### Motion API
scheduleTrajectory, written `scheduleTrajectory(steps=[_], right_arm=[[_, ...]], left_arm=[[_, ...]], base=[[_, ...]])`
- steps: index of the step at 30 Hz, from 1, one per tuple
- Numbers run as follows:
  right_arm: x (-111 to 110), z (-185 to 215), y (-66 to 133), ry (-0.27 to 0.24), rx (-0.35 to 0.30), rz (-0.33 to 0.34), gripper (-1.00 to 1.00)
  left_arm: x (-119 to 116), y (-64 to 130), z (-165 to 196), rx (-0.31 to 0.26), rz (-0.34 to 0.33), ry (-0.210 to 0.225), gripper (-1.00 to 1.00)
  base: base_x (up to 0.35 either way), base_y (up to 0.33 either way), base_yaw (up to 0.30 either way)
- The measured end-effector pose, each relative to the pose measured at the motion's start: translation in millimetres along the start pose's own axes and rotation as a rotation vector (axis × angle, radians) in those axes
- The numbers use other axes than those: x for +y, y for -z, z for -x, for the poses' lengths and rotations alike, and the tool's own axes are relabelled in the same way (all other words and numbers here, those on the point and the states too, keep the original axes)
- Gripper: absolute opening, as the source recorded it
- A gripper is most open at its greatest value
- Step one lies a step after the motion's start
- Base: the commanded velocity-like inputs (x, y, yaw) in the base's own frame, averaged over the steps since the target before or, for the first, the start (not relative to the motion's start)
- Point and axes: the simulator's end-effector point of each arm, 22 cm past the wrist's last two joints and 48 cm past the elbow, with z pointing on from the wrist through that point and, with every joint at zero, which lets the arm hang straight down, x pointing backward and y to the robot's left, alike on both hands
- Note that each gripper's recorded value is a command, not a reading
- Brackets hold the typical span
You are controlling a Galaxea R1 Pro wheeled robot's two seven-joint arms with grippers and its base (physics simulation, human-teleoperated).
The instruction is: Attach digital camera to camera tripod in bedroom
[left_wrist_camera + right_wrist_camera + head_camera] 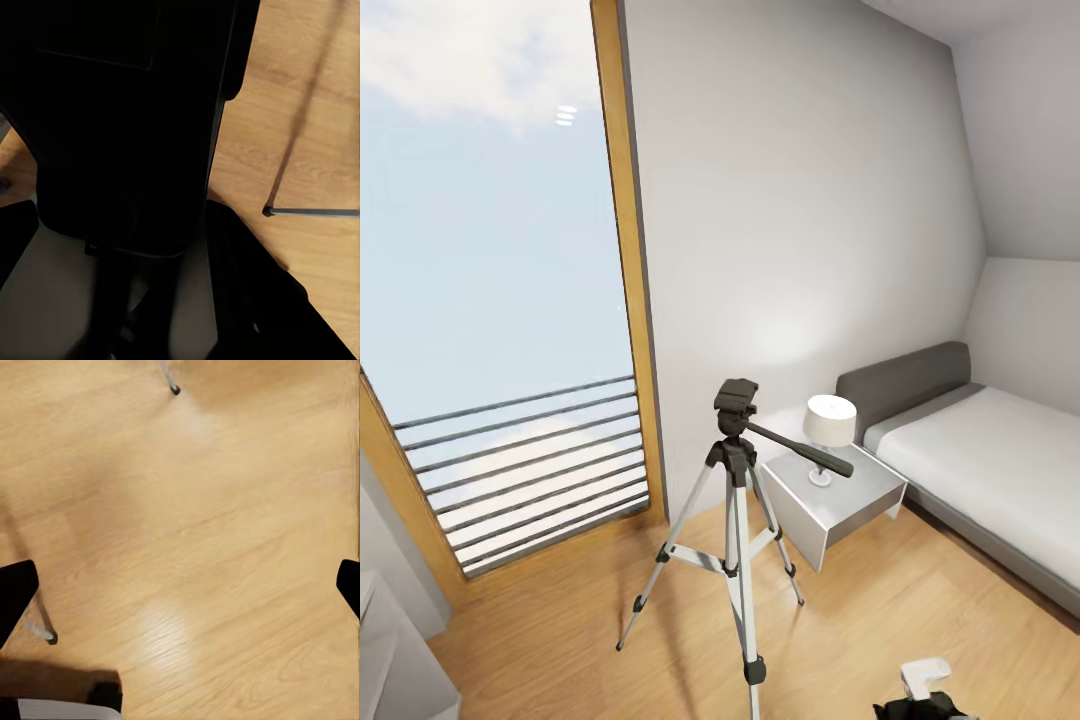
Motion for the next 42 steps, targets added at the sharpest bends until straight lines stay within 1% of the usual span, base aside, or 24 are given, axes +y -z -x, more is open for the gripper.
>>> scheduleTrajectory(steps=[1,3,4,6,7,8,9,13,14,15,19,23,24,26,29,31,36,38,42], right_arm=[[-1.1,33.8,7.2,-0.008,-0.024,0.006,1.00],[-1.2,75.4,18.5,-0.018,-0.066,0.017,1.00],[0.4,110.3,29.5,-0.030,-0.098,0.037,1.00],[2.3,148.8,42.9,-0.040,-0.143,0.061,1.00],[4.8,180.9,54.6,-0.048,-0.178,0.089,1.00],[5.6,199.1,61.1,-0.051,-0.200,0.102,1.00],[8.0,226.7,71.9,-0.055,-0.231,0.128,1.00],[14.4,281.1,97.3,-0.053,-0.312,0.180,1.00],[17.9,300.8,109.8,-0.047,-0.351,0.202,1.00],[19.5,309.5,116.0,-0.043,-0.370,0.210,1.00],[24.4,333.5,135.6,-0.026,-0.424,0.235,1.00],[30.9,344.6,148.3,-0.010,-0.452,0.263,1.00],[36.7,347.4,153.6,0.000,-0.460,0.291,1.00],[39.4,348.0,155.4,0.004,-0.462,0.305,1.00],[43.8,348.0,156.9,0.009,-0.462,0.322,1.00],[46.2,346.2,154.3,0.003,-0.459,0.330,1.00],[43.6,335.7,145.4,0.001,-0.424,0.336,1.00],[42.3,332.5,143.5,-0.008,-0.416,0.349,1.00],[34.7,327.2,136.6,-0.032,-0.400,0.335,1.00]], left_arm=[[0.0,0.0,0.0,0.000,0.000,0.000,-1.00],[-0.3,0.0,0.1,0.000,-0.001,0.000,-1.00],[-0.5,0.0,0.3,0.000,-0.001,0.000,-1.00],[-0.7,0.0,0.4,-0.001,-0.001,0.000,-1.00],[-0.9,0.0,0.5,-0.001,-0.002,0.000,-1.00],[-0.9,0.0,0.5,-0.001,-0.002,0.000,-1.00],[-0.7,0.0,0.2,0.000,-0.001,0.000,-1.00],[-0.6,0.0,0.1,0.000,-0.002,0.000,-1.00],[-0.6,0.0,0.1,0.000,-0.002,0.000,-1.00],[-0.5,0.0,0.0,0.000,-0.001,0.000,-1.00],[-0.7,0.0,0.2,0.000,-0.002,0.000,-1.00],[-0.6,-0.1,0.9,-0.001,-0.001,0.000,-1.00],[-0.3,0.0,0.8,-0.001,-0.001,-0.001,-1.00],[-0.4,-0.1,0.7,-0.001,-0.002,-0.001,-1.00],[-1.3,0.0,0.6,-0.001,-0.004,-0.003,-1.00],[0.1,0.0,0.5,-0.001,-0.002,-0.009,-1.00],[0.2,0.0,0.3,-0.001,-0.003,-0.022,-1.00],[0.7,0.0,0.2,-0.001,-0.002,-0.017,-1.00],[0.9,0.0,0.1,-0.001,-0.001,-0.012,-1.00]], base=[[0.000,0.000,0.000],[0.000,0.000,0.000],[0.000,0.000,0.000],[0.000,0.000,0.000],[0.000,0.000,0.000],[0.000,0.000,0.000],[0.000,0.000,0.000],[0.000,0.000,0.000],[0.000,0.000,0.000],[0.000,0.000,0.000],[0.000,0.000,0.000],[0.000,0.000,0.000],[0.000,0.000,0.000],[0.000,0.000,0.000],[0.000,0.000,0.000],[0.000,0.000,0.000],[0.000,0.000,0.000],[0.000,0.000,0.000],[0.000,0.000,0.000]])
